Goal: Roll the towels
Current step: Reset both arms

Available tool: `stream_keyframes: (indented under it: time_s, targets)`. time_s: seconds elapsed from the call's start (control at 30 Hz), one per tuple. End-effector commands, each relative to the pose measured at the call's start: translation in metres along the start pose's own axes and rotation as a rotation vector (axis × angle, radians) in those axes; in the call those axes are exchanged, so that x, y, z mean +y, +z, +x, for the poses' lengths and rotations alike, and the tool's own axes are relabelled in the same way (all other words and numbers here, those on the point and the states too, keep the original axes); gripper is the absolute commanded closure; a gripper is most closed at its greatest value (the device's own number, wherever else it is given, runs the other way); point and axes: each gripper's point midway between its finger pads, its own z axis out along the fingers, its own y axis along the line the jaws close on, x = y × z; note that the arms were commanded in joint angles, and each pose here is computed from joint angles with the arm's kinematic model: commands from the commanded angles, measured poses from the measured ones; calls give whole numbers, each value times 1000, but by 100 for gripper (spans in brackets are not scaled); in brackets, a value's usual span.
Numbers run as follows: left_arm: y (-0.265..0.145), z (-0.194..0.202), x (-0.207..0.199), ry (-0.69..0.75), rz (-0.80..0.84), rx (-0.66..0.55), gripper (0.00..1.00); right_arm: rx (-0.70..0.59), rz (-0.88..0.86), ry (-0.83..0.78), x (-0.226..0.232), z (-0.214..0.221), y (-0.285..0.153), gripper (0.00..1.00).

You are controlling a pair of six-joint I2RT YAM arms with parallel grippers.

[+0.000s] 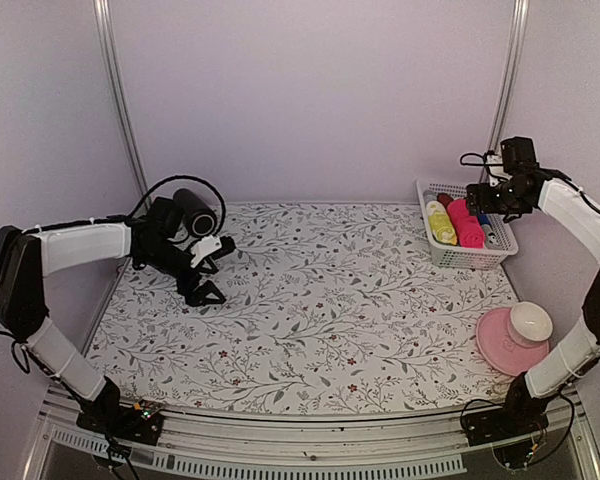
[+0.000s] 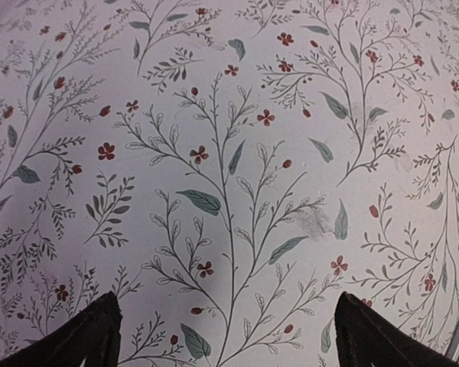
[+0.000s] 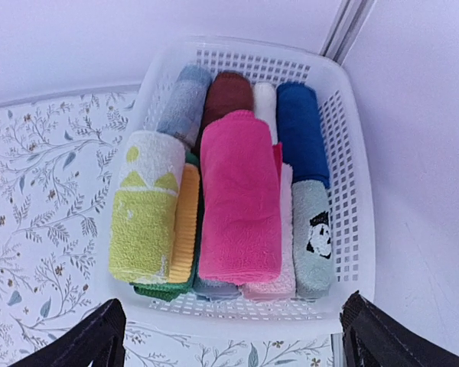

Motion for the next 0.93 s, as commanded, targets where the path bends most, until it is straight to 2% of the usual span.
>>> stream_keyframes:
  time_s: [0.0, 0.17, 0.23, 0.3, 0.4, 0.53, 0.7, 0.9]
  targets:
    - [-35, -18, 17, -42, -97, -63, 3, -192, -26, 111, 2, -8, -44, 1]
    - [-83, -11, 36, -133, -253, -128, 3, -349, -231, 50, 74, 13, -97, 1]
    - [-111, -11, 42, -163, -338, -192, 3, -390, -296, 10, 101, 24, -115, 1]
    - [-136, -5, 46, -196, -412, -257, 3, -403, -391, -26, 124, 36, -129, 1]
    - [-167, 3, 48, -219, -558, -343, 3, -392, -438, -45, 138, 58, -131, 1]
    - [-194, 23, 45, -246, -784, -403, 3, -395, -513, -70, 158, 90, -131, 1]
    - [-197, 25, 31, -257, -780, -441, 3, -348, -468, -90, 160, 106, -117, 1]
    - [-195, 28, 30, -245, -794, -440, 3, -371, -469, -60, 158, 106, -118, 1]
